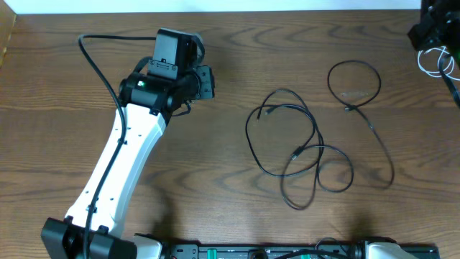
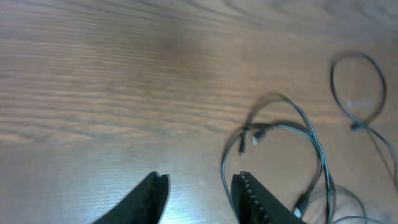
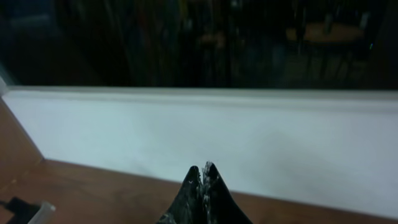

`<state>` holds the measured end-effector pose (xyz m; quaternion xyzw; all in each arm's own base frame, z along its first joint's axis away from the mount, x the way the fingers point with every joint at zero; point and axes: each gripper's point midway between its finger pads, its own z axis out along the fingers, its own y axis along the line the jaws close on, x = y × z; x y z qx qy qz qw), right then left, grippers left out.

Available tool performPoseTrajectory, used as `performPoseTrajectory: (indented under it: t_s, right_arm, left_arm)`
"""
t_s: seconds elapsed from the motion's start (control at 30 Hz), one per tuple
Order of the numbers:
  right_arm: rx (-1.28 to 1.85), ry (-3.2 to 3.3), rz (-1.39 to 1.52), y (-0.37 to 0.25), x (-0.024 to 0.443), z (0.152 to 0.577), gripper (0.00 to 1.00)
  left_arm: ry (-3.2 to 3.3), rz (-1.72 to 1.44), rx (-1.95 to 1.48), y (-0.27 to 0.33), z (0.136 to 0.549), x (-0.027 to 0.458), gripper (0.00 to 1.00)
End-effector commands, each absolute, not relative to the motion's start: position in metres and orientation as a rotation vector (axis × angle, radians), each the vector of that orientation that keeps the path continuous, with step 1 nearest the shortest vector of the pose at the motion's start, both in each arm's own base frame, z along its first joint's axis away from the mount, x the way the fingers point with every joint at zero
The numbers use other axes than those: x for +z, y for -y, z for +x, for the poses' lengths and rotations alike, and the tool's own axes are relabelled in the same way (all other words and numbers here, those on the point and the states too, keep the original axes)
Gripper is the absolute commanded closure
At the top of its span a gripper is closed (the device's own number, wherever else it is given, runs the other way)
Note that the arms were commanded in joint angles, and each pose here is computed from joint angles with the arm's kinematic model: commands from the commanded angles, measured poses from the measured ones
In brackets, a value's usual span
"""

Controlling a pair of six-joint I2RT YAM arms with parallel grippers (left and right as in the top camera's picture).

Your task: Untangle cables

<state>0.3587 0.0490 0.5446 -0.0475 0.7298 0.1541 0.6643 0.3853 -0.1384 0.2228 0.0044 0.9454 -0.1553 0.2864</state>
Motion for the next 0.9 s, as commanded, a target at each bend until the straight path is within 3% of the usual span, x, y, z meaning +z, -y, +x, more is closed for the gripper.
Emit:
performPoseTrajectory:
  t_s: [0.0,0.03,0.13,0.4,0.57,0.87]
  right_arm:
    - [0.35,-1.697,-0.072,-0.044,0.531,0.372,0.99]
    - [0.352,-1.716,-0.069,-0.044,0.525,0.376,0.99]
    - [0.355,-1.754,-0.062,-0.044,0.514,0.382,0.99]
    - [0.343,-1.813,-0.052,-0.04,0.497,0.391,0.99]
    - [0.344,-1.858,-0.047,-0.039,0.483,0.396,0.99]
    - [0.346,-1.919,-0.043,-0.04,0.465,0.401,0.99]
  left_arm:
    - [-2.567,0.362,-0.596,0.18,0.37,0.202,0.55]
    - [-2.587,0.402,-0.61,0.183,0.367,0.193,0.49]
    - [-2.642,0.419,-0.604,0.184,0.366,0.175,0.44]
    - [-2.862,0.464,-0.58,0.186,0.361,0.099,0.43]
    - [-2.818,0.766,-0.568,0.216,0.362,0.056,0.43]
    - [-2.788,0.984,-0.371,0.216,0.372,0.005,0.43]
